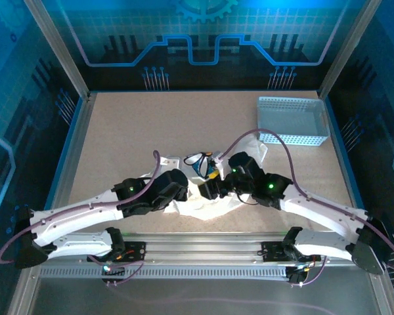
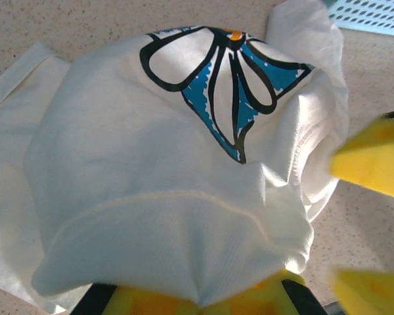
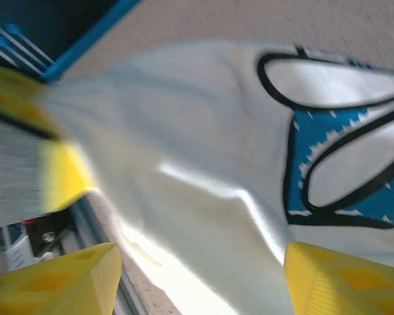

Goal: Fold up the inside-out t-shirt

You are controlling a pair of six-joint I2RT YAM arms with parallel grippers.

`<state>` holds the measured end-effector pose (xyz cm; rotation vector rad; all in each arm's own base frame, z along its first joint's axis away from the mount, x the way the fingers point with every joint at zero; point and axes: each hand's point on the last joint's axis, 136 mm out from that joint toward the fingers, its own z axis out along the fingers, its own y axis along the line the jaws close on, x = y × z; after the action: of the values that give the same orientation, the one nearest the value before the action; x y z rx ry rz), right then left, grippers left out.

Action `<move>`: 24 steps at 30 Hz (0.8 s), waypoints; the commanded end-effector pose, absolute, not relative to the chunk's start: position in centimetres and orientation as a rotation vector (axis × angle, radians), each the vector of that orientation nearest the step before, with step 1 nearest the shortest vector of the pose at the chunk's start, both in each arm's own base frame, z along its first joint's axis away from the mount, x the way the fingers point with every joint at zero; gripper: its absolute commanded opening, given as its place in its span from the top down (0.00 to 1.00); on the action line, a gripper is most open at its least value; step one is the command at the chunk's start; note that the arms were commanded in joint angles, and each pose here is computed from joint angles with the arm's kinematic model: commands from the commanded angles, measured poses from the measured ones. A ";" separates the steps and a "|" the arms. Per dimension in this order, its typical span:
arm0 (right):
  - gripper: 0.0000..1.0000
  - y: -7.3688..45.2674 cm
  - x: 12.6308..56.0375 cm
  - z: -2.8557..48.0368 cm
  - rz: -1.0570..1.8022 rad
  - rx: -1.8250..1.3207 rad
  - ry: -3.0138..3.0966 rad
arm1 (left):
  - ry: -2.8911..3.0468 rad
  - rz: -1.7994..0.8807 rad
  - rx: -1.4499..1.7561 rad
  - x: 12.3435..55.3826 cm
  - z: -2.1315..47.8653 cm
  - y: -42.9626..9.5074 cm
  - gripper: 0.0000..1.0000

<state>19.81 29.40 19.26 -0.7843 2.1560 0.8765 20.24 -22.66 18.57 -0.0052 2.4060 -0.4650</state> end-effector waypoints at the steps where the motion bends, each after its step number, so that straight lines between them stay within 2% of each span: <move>1: 0.32 30.7 18.4 19.6 0.900 -0.926 2.090 | 2.406 -0.567 0.082 19.8 18.8 -24.3 1.00; 3: 0.35 31.1 19.1 19.2 0.884 -0.909 2.115 | 2.403 -0.593 0.107 19.6 18.9 -24.7 1.00; 5: 0.44 32.0 19.6 18.6 0.894 -0.910 2.136 | 2.401 -0.622 0.126 19.5 18.9 -25.0 1.00; 9: 0.51 34.1 19.7 17.8 0.932 -0.956 2.145 | 2.421 -0.616 0.135 19.1 18.4 -24.8 1.00; 12: 0.73 34.1 21.1 18.2 0.876 -0.902 2.157 | 2.436 -0.590 0.129 19.0 17.8 -24.2 1.00; 16: 0.98 32.3 23.0 18.9 0.845 -0.771 2.186 | 2.441 -0.565 0.128 18.7 17.1 -23.3 0.95; 17: 1.00 32.0 23.2 18.9 0.856 -0.742 2.196 | 2.443 -0.556 0.125 18.6 16.9 -23.0 0.95; 24: 1.00 30.6 24.0 19.3 0.854 -0.641 2.212 | 2.466 -0.522 0.143 18.5 15.4 -22.5 0.87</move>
<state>23.37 31.15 18.08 -0.7144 2.2297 0.8494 18.66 -22.74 15.71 0.1178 2.4570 -0.5296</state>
